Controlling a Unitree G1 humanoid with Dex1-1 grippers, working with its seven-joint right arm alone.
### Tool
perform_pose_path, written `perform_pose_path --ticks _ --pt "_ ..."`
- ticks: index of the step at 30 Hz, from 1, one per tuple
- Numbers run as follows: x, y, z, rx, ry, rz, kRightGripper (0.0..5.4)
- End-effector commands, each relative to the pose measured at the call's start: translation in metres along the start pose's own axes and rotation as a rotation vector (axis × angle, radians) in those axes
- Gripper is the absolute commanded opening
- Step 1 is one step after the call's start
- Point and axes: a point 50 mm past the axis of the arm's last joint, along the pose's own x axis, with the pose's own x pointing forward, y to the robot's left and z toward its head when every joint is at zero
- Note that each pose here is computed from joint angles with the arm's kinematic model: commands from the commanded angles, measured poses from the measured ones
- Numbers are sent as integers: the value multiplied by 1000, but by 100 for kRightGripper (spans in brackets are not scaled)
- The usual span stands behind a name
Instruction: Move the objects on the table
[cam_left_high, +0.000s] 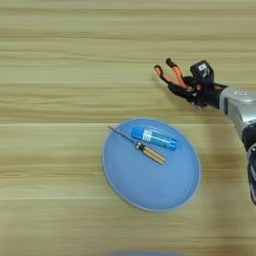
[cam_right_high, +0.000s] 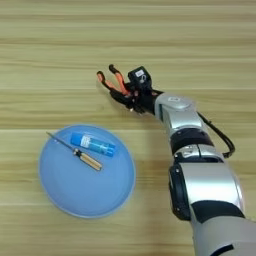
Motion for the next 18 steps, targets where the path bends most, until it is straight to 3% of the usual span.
perform_pose_path --ticks 1,7,13,18 --pt "-8 -11 56 -108 -173 -26 239" --pt "-17 -1 69 -125 -245 37 239" --pt "-34 7 84 -88 -333 151 239" --pt "-46 19 90 -98 -372 247 239"
